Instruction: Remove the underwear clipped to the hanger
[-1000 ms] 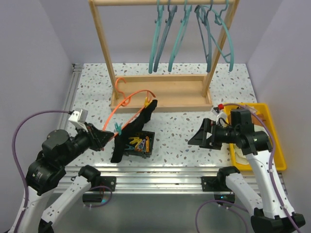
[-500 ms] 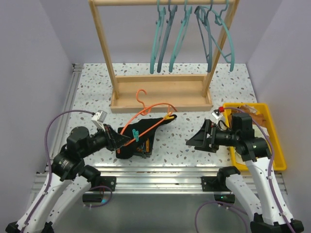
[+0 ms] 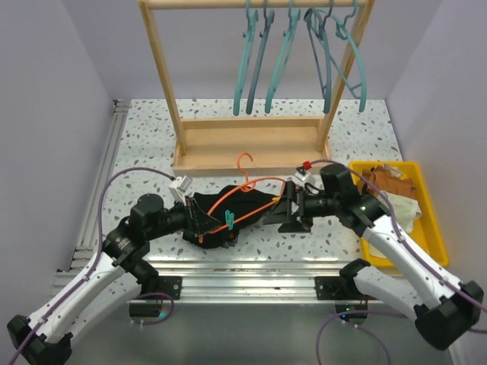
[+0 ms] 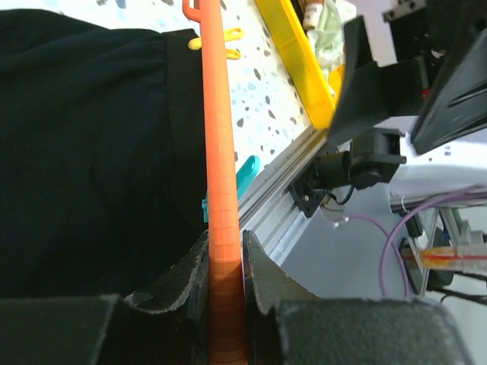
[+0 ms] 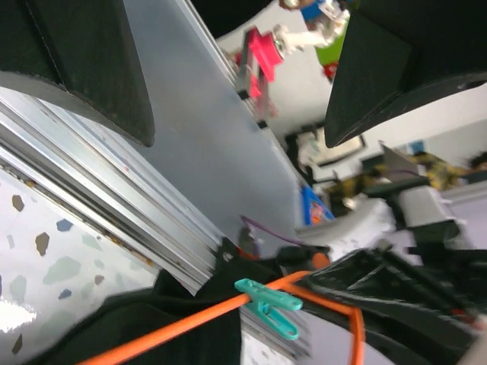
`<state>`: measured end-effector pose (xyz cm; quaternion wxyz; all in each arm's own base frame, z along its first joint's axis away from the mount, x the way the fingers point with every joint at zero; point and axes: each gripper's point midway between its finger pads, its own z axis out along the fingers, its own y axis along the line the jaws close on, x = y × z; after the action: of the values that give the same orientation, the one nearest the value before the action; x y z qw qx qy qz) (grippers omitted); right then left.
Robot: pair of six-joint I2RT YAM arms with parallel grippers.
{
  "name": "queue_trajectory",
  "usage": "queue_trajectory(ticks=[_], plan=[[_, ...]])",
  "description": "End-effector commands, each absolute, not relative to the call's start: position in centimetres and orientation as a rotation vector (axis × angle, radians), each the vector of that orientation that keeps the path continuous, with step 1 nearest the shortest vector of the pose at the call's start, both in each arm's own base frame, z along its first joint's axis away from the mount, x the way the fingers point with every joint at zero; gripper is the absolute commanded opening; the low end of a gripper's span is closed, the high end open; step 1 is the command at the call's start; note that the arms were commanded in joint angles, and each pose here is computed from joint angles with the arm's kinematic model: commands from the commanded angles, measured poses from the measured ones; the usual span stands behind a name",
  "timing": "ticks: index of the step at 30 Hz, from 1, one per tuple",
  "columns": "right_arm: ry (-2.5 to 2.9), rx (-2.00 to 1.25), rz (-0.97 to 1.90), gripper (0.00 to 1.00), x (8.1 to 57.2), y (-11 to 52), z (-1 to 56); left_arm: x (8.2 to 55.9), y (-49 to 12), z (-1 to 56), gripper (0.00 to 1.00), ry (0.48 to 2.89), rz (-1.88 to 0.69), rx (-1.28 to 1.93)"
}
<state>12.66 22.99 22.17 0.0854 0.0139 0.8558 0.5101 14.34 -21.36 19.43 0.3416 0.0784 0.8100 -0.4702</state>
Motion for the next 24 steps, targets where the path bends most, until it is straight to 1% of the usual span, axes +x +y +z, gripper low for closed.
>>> queue_trajectory(ticks=[1, 3, 5, 6, 9, 11, 12, 13, 14, 16, 18, 20, 24], plan=[[2.449, -0.052, 1.434, 0.96, 14.8, 26.6, 24.6, 15.2, -23.0, 22.8, 0.00, 1.965, -1.257, 0.255], [2.431, -0.064, 1.402, 0.95, 15.7, 27.6, 24.8, 15.1, -23.5, 23.0, 0.00, 1.976, -1.250, 0.281], [2.424, -0.062, 1.404, 0.91, 16.3, 28.7, 25.4, 15.3, -23.5, 23.0, 0.00, 1.985, -1.232, 0.292], [2.432, -0.054, 1.398, 0.91, 16.5, 29.1, 25.2, 15.3, -23.5, 22.9, 0.00, 1.992, -1.223, 0.294], [2.429, -0.052, 1.411, 0.86, 16.7, 30.4, 25.3, 15.5, -23.3, 22.8, 0.00, 2.009, -1.192, 0.300], [2.451, -0.028, 1.351, 0.81, 16.9, 31.2, 24.6, 15.7, -23.2, 22.9, 0.00, 2.009, -1.179, 0.291], [2.477, -0.040, 1.315, 0.80, 16.2, 31.5, 24.2, 15.7, -23.1, 22.9, 0.00, 2.011, -1.173, 0.291], [2.474, -0.001, 1.251, 0.80, 17.0, 31.5, 23.8, 15.8, -23.0, 22.9, 0.00, 2.012, -1.166, 0.285], [2.492, 0.028, 1.218, 0.74, 17.0, 31.5, 23.3, 15.8, -23.0, 23.1, 0.00, 2.009, -1.166, 0.284], [2.492, 0.085, 1.175, 0.69, 17.2, 31.9, 22.9, 15.8, -22.9, 23.1, 0.00, 2.008, -1.161, 0.282], [2.514, 0.162, 1.116, 0.62, 17.5, 32.1, 22.0, 15.9, -22.8, 22.9, 0.00, 2.021, -1.141, 0.280], [2.539, 0.215, 1.091, 0.63, 17.5, 32.3, 21.3, 16.0, -22.6, 22.9, 0.00, 2.021, -1.122, 0.286], [2.579, 0.322, 1.069, 0.73, 17.7, 33.0, 20.8, 16.3, -22.2, 23.1, 0.00, 2.018, -1.086, 0.289]])
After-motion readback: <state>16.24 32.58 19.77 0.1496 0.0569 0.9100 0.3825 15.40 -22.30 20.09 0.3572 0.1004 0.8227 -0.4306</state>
